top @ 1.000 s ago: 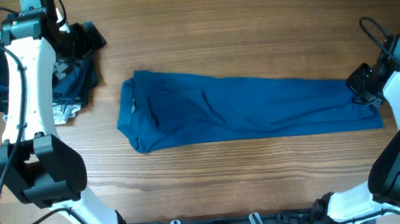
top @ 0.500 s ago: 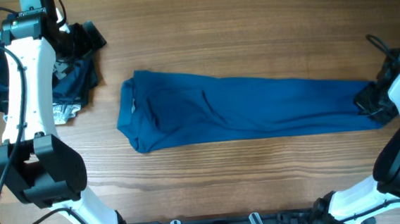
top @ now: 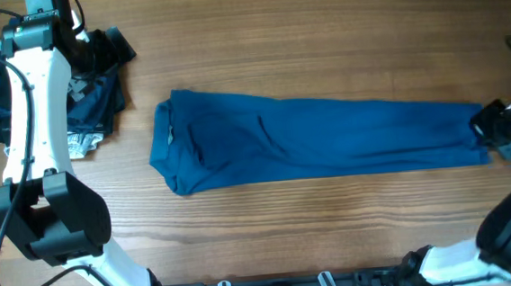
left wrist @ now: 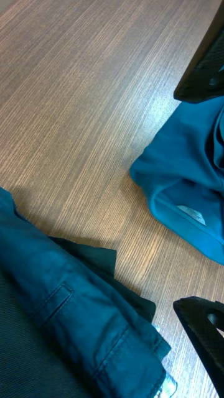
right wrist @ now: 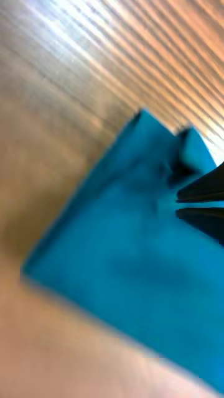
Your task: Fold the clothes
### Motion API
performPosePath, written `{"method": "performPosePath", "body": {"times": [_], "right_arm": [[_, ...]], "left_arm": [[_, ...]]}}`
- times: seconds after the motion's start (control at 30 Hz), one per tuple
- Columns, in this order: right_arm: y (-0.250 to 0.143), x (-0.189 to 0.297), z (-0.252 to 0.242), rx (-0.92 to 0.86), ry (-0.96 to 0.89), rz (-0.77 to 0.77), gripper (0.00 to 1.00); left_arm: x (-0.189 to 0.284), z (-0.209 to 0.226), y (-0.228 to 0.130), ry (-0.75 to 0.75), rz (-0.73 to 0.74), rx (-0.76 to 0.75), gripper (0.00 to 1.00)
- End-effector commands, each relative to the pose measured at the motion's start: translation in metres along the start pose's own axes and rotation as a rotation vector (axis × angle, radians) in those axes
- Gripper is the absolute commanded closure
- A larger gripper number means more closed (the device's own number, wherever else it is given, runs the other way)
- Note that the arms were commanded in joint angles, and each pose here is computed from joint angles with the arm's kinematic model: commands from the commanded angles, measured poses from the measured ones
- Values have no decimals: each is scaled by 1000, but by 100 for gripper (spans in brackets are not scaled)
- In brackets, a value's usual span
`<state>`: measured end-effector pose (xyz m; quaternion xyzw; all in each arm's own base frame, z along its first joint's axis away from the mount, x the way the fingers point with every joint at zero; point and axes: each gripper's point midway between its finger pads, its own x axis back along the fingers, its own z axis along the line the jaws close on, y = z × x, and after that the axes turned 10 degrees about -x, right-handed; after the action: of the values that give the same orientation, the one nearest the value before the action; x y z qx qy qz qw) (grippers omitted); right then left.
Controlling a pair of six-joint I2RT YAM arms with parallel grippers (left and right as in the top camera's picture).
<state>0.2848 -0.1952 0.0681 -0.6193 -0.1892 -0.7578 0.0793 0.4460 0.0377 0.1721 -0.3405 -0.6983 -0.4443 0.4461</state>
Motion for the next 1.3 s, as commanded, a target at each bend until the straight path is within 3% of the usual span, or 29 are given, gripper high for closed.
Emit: {"method": "performPosePath", "body": {"times": [0.0, 0.1, 0.33, 0.57, 0.73, 0.83, 0.87, 0.9, 0.93, 0.97, 1.0, 1.07, 1.13, 1.27], "right_arm": [[-10, 24, 27, 71, 89, -2, 95], [-37, 6, 40, 158, 84, 26, 95], [-41, -50, 3, 171, -96, -11, 95], [-31, -39, -33, 49, -258, -68, 96], [-26, -38, -42, -14, -246, -59, 95], [-9, -12, 3, 115, -60, -61, 95], [1, 9, 29, 207, 53, -88, 88], [5, 24, 51, 308, 153, -101, 60], [3, 43, 81, 427, 312, -94, 50], [8, 53, 93, 470, 391, -104, 58], [17, 50, 87, 479, 357, -134, 63], [31, 37, 76, 486, 289, -162, 66], [43, 16, 73, 501, 264, -170, 46], [40, -31, 61, 562, 225, -89, 48]], "left_arm": [[-4, 2, 1, -4, 7, 19, 0], [-4, 2, 1, -4, 7, 20, 0], [-4, 2, 1, -4, 7, 20, 0], [-4, 2, 1, -4, 7, 20, 0], [-4, 2, 1, -4, 7, 20, 0], [-4, 2, 1, -4, 7, 20, 0], [-4, 2, 1, -4, 7, 20, 0], [-4, 2, 1, -4, 7, 20, 0], [-4, 2, 1, -4, 7, 20, 0], [-4, 2, 1, -4, 7, 20, 0], [-4, 2, 1, -4, 7, 20, 0], [-4, 2, 1, -4, 7, 19, 0], [-4, 2, 1, -4, 7, 20, 0], [-4, 2, 1, -4, 7, 19, 0]]}}
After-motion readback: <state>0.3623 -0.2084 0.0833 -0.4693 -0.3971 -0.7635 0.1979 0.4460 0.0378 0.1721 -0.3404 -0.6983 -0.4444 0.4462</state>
